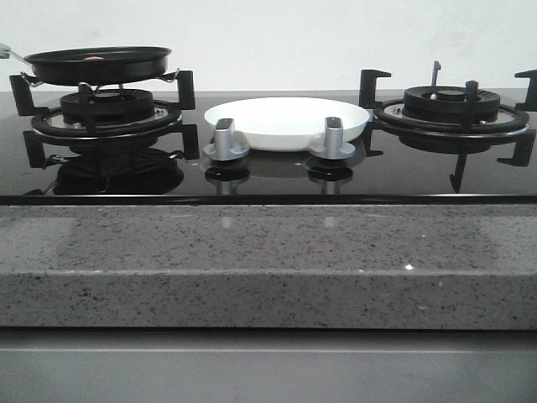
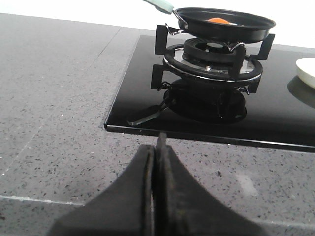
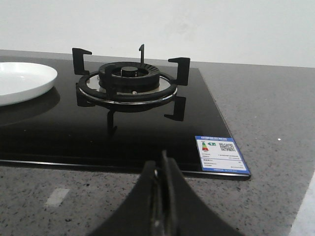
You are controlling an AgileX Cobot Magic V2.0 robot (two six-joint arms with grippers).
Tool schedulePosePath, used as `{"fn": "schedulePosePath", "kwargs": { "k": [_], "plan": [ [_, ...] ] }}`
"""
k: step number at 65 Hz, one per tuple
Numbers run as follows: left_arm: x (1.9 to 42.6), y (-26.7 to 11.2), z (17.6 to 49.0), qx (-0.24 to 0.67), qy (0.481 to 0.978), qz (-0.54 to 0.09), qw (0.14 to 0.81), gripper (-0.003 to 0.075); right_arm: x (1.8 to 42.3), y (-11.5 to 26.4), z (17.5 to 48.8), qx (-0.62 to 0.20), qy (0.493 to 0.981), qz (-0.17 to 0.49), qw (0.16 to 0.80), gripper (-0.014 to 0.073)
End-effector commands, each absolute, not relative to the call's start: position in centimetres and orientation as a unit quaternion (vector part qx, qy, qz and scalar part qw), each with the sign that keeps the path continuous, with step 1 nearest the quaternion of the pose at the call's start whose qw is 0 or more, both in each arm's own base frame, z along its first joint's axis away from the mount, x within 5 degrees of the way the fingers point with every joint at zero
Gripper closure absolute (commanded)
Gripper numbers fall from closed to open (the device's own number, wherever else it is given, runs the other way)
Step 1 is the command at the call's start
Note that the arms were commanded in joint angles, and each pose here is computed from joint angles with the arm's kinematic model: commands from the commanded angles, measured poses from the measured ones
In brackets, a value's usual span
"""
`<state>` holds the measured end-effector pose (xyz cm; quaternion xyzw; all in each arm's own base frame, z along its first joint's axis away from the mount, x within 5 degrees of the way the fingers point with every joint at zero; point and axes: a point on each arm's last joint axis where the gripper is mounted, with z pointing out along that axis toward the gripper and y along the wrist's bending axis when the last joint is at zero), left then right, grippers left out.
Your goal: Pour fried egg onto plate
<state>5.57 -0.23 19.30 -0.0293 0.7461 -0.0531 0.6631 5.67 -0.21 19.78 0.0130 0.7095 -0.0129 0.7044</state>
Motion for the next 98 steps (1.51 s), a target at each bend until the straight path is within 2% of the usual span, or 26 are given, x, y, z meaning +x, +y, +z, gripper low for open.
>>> {"fn": "schedulePosePath", "kwargs": {
  "k": [1,9,15,27,39,46,56,64,77,85,92,98],
  "plan": [
    [5.5,-0.2,20.4,-0.038,0.695,-0.07,0.715,0.0739,5.5,-0.2,20.8,0.014,0.669,-0.015,0.743,0.0653],
    [5.3,-0.2,22.0,-0.037,0.66,-0.074,0.746,0.074,5.3,-0.2,21.7,0.014,0.669,-0.015,0.743,0.0653],
    [4.9,-0.2,23.7,-0.036,0.661,-0.074,0.745,0.074,4.9,-0.2,23.3,0.014,0.675,-0.015,0.738,0.0653],
    [4.7,-0.1,28.8,-0.015,0.686,-0.038,0.726,0.074,4.4,-0.2,29.2,0.015,0.698,-0.015,0.715,0.0653],
    [7.2,0.0,31.8,0.006,0.717,0.0,0.697,0.0739,6.9,-0.3,33.3,0.015,0.728,-0.014,0.685,0.0653],
    [8.4,-0.1,32.3,0.011,0.722,0.004,0.691,0.0739,8.4,-0.3,34.1,0.016,0.745,-0.014,0.667,0.0653],
    [8.7,-0.2,32.8,0.014,0.705,0.001,0.709,0.0728,9.9,-0.4,34.0,0.014,0.747,-0.016,0.664,0.0651],
    [8.7,-0.2,33.2,0.016,0.687,-0.002,0.727,0.0626,10.6,-0.4,33.8,0.015,0.755,-0.013,0.655,0.0651],
    [8.7,-0.2,33.2,0.017,0.685,-0.002,0.728,0.0329,11.0,-0.4,33.9,0.015,0.749,-0.013,0.662,0.0651],
    [8.7,-0.2,33.2,0.017,0.685,-0.002,0.728,0.0196,11.0,-0.4,33.9,0.015,0.749,-0.013,0.662,0.063],
    [8.7,-0.2,33.2,0.017,0.686,-0.002,0.727,0.0182,11.0,-0.4,33.9,0.015,0.749,-0.013,0.662,0.052],
    [8.7,-0.2,33.2,0.017,0.686,-0.002,0.727,0.0182,11.0,-0.4,33.9,0.015,0.749,-0.013,0.662,0.0317]
  ]
}}
